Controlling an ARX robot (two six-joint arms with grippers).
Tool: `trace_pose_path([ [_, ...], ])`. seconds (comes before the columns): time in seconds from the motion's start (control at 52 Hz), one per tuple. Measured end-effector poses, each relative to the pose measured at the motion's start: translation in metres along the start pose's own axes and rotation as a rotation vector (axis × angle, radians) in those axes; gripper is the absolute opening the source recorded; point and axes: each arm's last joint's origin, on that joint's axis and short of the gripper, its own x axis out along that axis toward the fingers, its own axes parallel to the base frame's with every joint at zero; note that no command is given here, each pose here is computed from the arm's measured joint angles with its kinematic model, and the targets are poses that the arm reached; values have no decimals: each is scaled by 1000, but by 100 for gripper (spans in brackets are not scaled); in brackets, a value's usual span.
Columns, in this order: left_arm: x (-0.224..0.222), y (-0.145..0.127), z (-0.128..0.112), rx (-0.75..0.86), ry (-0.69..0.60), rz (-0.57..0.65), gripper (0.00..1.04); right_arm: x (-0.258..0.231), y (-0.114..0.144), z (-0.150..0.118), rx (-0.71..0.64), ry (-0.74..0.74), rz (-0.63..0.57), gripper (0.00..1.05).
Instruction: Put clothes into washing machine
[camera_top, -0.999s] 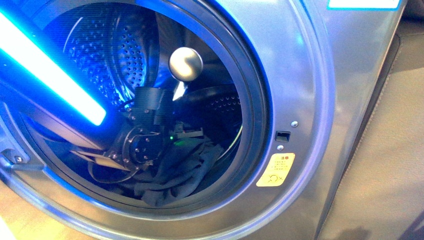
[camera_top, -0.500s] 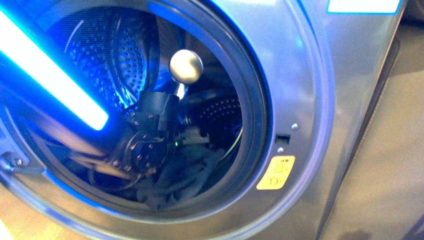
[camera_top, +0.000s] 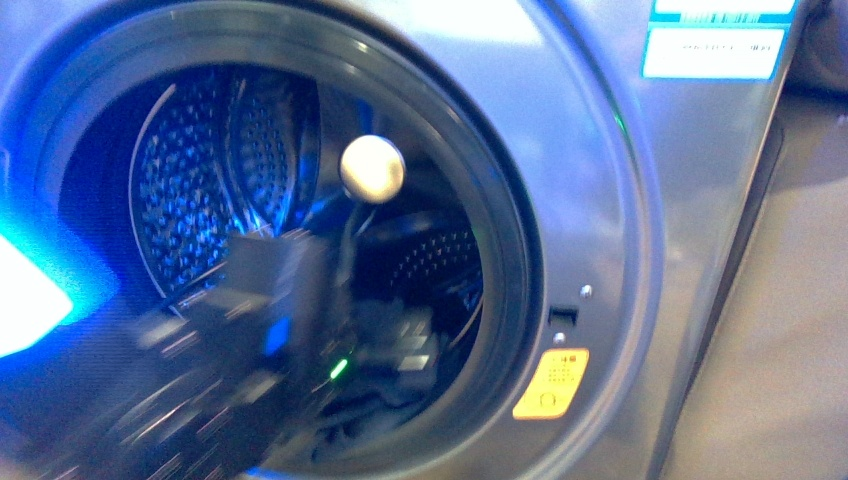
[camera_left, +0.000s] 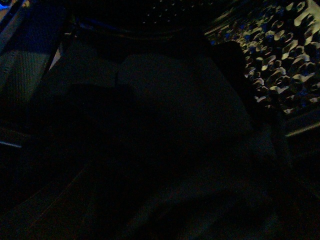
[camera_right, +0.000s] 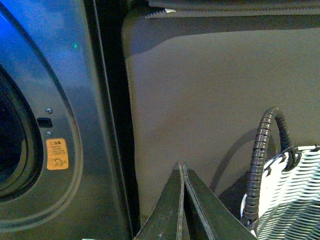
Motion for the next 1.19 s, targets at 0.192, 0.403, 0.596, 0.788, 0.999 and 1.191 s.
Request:
trace_pose_path([
  [0.192, -42, 1, 12, -7, -41, -61, 98, 0, 0, 0, 0, 0, 0, 2],
  [0.403, -88, 4, 33, -47, -92, -129, 98, 0, 0, 0, 0, 0, 0, 2],
  [0.596, -135, 7, 53, -54, -186, -177, 98, 0, 0, 0, 0, 0, 0, 2],
  [0.788, -152, 10, 58, -17, -274, -37, 87, 0, 0, 0, 0, 0, 0, 2],
  [0.999, -171, 45, 33, 49, -256, 129, 54, 0, 0, 0, 0, 0, 0, 2],
  [1.191, -193, 67, 19, 63, -268, 114, 16, 0, 0, 0, 0, 0, 0, 2],
])
